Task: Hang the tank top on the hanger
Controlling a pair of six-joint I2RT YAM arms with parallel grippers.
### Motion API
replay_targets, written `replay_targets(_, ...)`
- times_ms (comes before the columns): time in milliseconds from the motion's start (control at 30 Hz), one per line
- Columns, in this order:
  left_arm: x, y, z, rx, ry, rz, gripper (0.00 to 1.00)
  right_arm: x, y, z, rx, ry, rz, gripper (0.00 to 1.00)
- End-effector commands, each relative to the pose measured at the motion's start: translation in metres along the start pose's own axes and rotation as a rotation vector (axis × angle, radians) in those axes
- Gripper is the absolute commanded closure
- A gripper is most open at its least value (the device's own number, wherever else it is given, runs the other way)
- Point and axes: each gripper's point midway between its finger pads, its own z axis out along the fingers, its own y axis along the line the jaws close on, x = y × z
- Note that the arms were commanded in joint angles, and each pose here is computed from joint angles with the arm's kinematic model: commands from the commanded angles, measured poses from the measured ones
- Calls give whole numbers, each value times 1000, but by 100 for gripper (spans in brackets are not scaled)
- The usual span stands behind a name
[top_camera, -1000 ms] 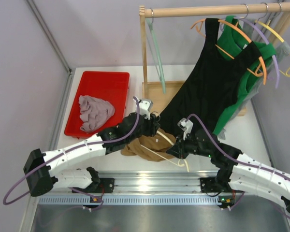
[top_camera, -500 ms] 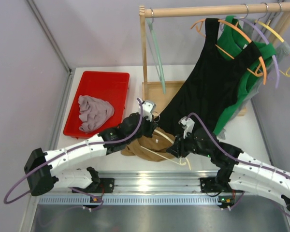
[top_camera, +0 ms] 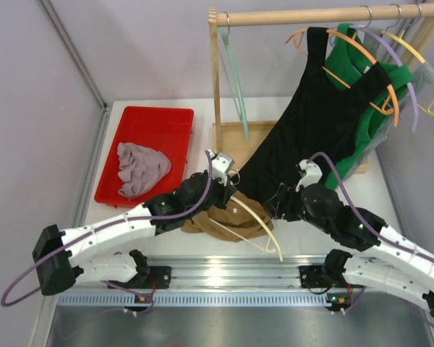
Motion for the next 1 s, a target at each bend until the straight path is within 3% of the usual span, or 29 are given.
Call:
replay_targets(0,-24,-3,-12,23,-93,22,100,9,-24,2,164,40,58,45)
replay_targets(33,-24,-4,-13,26,-95,27,100,17,-26,7,165,58,64,53)
replay_targets(200,-26,-6,-17,36,-106,46,100,42,-24,27,132,147,103,60)
replay_targets(633,-28,-9,-20,34,-122,58,100,69,-31,67,171,227,126,53)
replay_targets(867,-33,-7,-23,18,-146,54,100,83,-43,74,213,256,122,69)
replay_targets(900,-33,-5,-22,8,-149,54,100,85,-46,74,219,259,122,79)
replay_targets(967,-37,-2,-24,-9,-167,46,100,86,-48,72,222,257,126,89)
